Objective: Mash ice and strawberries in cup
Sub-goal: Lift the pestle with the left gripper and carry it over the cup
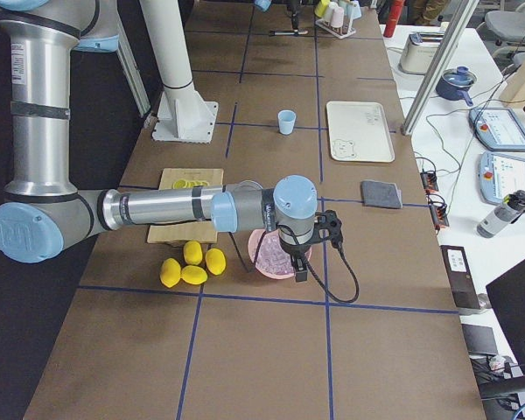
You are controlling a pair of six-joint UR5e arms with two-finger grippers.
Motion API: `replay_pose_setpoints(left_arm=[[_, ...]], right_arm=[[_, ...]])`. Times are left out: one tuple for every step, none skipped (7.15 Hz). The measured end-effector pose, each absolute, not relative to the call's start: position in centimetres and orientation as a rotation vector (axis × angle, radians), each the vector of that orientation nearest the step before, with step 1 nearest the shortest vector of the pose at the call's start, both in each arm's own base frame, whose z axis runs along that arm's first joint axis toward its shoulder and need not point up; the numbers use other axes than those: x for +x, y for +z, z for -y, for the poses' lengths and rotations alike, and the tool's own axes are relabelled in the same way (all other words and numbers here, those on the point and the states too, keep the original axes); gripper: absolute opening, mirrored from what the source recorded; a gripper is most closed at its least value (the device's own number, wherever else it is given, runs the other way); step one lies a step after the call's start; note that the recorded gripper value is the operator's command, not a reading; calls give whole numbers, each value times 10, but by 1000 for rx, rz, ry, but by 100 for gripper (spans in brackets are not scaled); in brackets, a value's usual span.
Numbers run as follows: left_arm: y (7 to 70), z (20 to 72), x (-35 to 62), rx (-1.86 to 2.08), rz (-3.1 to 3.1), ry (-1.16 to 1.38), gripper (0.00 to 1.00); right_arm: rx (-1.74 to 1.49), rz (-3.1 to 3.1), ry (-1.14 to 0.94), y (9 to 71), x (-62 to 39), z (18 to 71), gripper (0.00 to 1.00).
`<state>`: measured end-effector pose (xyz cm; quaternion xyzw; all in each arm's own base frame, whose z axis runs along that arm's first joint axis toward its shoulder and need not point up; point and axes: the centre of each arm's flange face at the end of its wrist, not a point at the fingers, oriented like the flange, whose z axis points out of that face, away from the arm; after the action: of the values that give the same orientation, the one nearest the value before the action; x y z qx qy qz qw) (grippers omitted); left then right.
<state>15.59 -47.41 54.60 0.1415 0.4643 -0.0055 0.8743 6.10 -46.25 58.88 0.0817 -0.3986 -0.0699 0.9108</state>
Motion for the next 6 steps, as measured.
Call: replay_pose_setpoints(left_arm=[[507,496,166,399,-967,7,0],[476,513,183,495,-944,14,0],[442,524,212,593,-923,27,0],[404,528,249,689,-914,44,0],[358,522,290,781,-930,66,0],[311,510,316,861,-971,74,0]], right_arm=[[168,825,-144,588,61,462,99],[170,829,-145,586,61,462,99],[173,831,-145,584,60,462,99],[175,832,-144,581,60,462,99],[176,832,-143,580,60,462,99],[176,832,-141,579,60,462,99]])
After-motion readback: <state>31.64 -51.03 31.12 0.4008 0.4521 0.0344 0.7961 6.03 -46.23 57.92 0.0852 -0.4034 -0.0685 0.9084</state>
